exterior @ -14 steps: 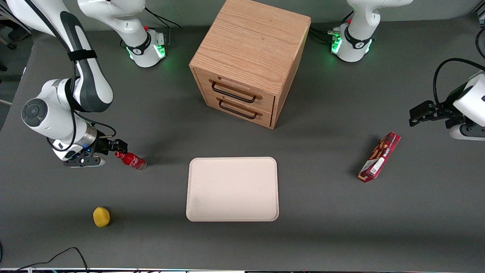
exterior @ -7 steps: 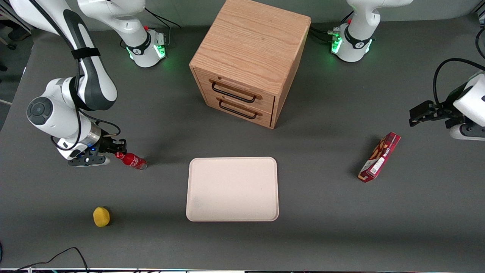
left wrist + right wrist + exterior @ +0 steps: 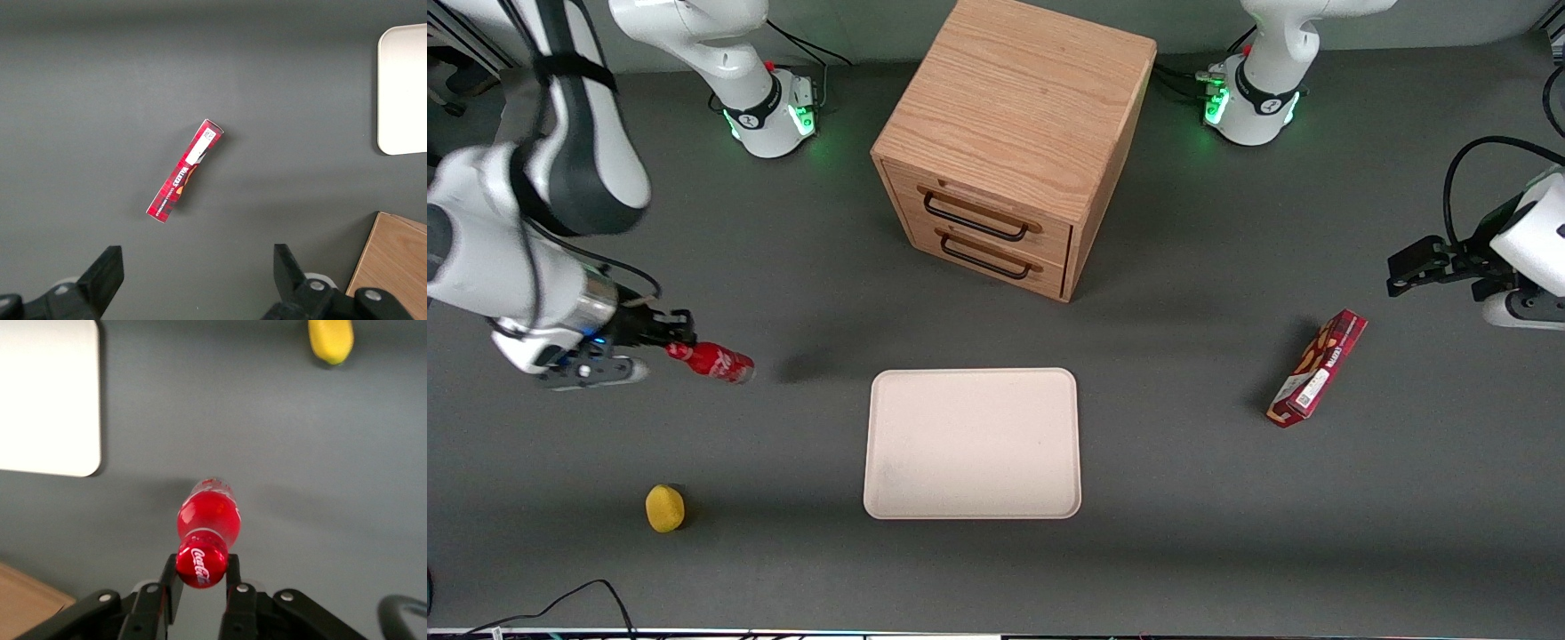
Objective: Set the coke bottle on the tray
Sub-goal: 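Lift the held bottle up off the table, then carry the bottle over the white tray and lower it onto the tray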
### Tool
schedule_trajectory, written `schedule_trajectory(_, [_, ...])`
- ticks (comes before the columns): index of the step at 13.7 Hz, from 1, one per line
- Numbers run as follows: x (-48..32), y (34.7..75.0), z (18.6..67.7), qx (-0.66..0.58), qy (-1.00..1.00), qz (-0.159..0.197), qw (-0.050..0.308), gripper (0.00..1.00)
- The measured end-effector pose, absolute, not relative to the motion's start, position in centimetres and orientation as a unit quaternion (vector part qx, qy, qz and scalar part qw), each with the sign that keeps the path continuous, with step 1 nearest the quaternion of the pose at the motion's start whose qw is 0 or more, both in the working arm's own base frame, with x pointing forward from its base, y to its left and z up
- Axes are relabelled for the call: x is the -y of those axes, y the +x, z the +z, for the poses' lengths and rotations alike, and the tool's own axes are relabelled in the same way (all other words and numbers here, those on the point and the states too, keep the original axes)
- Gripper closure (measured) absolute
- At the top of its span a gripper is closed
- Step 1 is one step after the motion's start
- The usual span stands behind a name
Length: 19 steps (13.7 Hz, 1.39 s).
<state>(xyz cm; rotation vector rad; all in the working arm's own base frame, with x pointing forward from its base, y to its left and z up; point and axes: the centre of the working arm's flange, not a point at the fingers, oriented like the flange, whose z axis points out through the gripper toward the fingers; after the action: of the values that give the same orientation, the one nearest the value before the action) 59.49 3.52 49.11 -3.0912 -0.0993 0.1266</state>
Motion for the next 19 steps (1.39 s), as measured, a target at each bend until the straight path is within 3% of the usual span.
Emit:
schedule_trajectory(4, [-2.5, 58.3, 59.9, 0.029, -0.998, 0.044, 0.024, 0.7])
schedule_trajectory(7, [-2.6, 58.4, 63.2, 0.013, -0.999, 0.029, 0.023, 0.7])
schedule_trajectory(12, [-11.7, 64.1, 58.3, -0.024, -0.999, 0.038, 0.017, 0.7])
schedule_trajectory(15, [-21.2, 66.8, 53.9, -0.003, -1.0, 0.014, 0.02, 0.7])
schedule_trajectory(19, [-26.5, 69.6, 46.8, 0.021, -0.999, -0.017, 0.028, 0.7])
